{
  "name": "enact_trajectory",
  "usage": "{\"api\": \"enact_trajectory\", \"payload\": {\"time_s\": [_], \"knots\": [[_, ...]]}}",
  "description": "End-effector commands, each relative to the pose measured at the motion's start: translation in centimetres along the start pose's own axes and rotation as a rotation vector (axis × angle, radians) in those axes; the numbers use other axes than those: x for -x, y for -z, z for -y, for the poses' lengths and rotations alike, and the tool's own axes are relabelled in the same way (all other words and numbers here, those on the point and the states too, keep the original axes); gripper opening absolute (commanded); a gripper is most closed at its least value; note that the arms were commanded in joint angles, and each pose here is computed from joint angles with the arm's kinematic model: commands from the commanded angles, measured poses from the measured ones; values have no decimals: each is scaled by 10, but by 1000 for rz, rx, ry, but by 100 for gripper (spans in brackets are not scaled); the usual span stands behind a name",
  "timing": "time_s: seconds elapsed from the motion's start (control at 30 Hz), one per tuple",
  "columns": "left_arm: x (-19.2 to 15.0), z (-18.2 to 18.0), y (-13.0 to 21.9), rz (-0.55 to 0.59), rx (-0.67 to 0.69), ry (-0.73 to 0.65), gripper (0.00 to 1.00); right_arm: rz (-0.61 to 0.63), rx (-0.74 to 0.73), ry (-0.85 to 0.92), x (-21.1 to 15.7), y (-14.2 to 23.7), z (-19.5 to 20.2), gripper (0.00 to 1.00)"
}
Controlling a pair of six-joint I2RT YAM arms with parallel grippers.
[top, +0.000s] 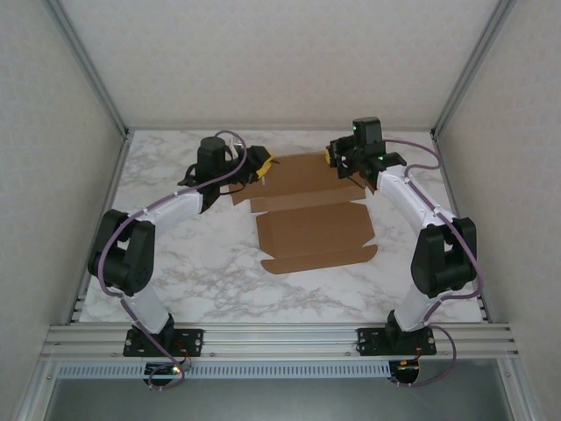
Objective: Fold the paper box
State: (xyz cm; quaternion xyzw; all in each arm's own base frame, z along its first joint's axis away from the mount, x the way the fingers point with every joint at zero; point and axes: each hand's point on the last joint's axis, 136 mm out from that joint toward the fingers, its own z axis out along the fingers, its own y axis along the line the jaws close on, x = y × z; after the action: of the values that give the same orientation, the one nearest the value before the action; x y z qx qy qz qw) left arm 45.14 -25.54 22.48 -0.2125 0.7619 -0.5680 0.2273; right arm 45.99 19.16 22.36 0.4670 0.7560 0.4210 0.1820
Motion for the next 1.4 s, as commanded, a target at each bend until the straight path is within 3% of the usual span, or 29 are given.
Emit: {"api": "enact_trajectory", "payload": {"time_s": [0.0,0.17,0.33,0.5,0.7,0.87,1.03,1.37], "knots": [[16,14,3,14,-33,-53,38,9,24,32,-5,14,-7,6],[20,-7,5,-7,43,-111,49,18,9,16,-6,17,-3,4],[16,-6,32,23,68,-201,58,84,34,0,5,22,-12,4],[22,-10,70,136,205,-326,57,82,35,-6,6,14,-21,4],[4,-30,101,213,250,-404,53,90,30,-17,12,5,-19,4],[-25,-75,78,111,418,-484,49,85,17,-6,14,0,-15,4],[-42,-105,49,62,499,-492,55,88,9,13,15,0,-9,4],[-17,-151,19,119,724,-565,58,84,11,52,13,2,-6,4]]}}
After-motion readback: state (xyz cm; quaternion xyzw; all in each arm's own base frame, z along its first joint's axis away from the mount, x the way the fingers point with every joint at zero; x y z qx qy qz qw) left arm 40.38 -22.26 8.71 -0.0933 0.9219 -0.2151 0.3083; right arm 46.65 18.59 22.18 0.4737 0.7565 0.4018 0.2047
